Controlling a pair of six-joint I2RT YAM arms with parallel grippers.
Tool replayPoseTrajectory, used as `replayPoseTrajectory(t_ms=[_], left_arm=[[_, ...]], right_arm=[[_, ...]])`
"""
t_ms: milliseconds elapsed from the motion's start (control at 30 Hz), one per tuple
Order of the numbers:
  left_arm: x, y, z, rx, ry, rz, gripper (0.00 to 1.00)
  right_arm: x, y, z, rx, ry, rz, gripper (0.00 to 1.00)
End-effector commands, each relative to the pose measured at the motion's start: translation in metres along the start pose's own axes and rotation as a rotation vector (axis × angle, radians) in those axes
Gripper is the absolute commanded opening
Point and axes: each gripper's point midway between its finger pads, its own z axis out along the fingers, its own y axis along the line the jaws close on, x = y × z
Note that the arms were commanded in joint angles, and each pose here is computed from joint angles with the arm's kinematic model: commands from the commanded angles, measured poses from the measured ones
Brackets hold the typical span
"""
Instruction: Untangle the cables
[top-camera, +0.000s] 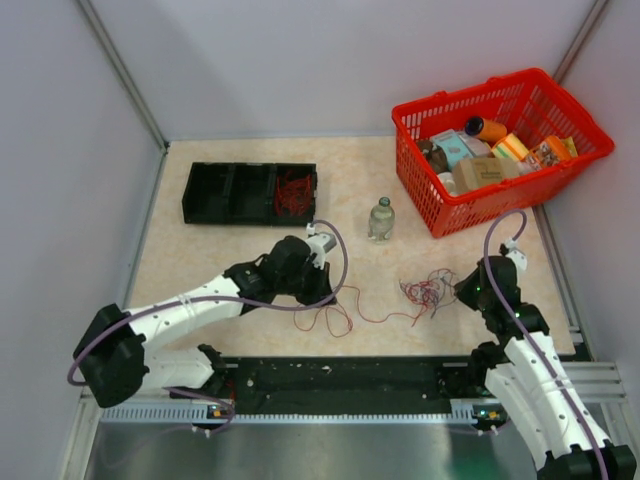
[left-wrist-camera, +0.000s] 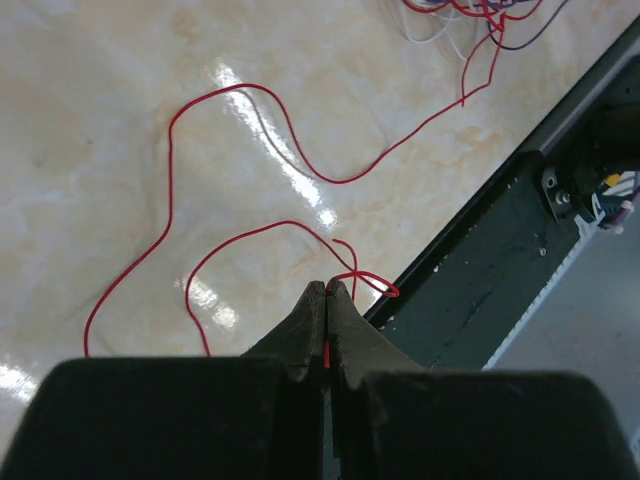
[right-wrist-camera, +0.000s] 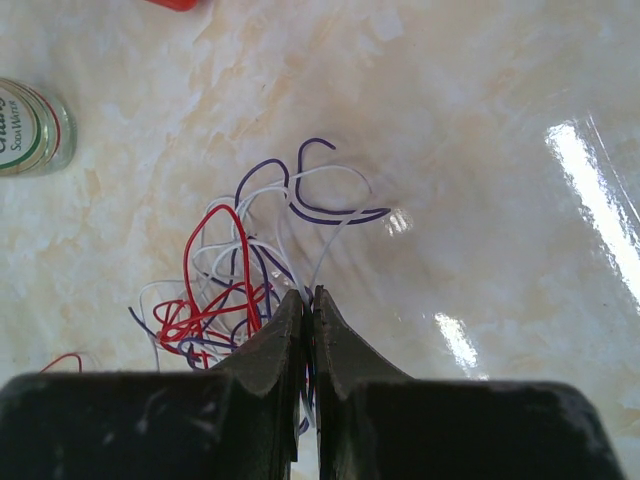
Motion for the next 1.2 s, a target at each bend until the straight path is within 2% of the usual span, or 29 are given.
replayPoseTrajectory(t_ms=[0,67,167,267,467,567,733,1000,1167], left_arm=[[-0.022,-0.038,0.008,0.184,-0.035,0.064,0.01],[-0.023,-0.04,0.016,0.177,-0.015,0.052,0.09],[-0.02,-0.061,0.03,0.183,-0.003,0.116,0.2],[-0.021,-0.088,0.047,0.209,-0.013,0.209,0.21],[-0.03,-0.088,0.093,0.134,0.024,0.236,0.18],[-0.025,-0.093,0.108,0.127,0.055,0.273,0.2],[-0.014,-0.104,0.123,0.158,0.099,0.341,0.39],[-0.003,-0.1,0.136,0.118,0.124,0.353,0.39],[-0.003,-0.096,0.143,0.015,0.152,0.369,0.38]], right_arm=[[-0.014,0.016,-0.002,-0.067,-0.035,-0.008,0.01],[-0.012,0.016,-0.002,-0.07,-0.028,-0.005,0.01],[-0.012,0.018,-0.002,-0.082,-0.028,-0.002,0.01],[-0.013,0.019,-0.001,-0.081,-0.033,0.002,0.01],[-0.016,0.021,-0.003,-0.091,-0.043,-0.009,0.01],[-0.015,0.02,-0.003,-0.09,-0.042,-0.011,0.01],[-0.014,0.019,-0.002,-0.087,-0.04,-0.014,0.01],[-0.014,0.019,-0.002,-0.09,-0.038,-0.021,0.01],[-0.013,0.021,-0.003,-0.101,-0.032,-0.016,0.01]])
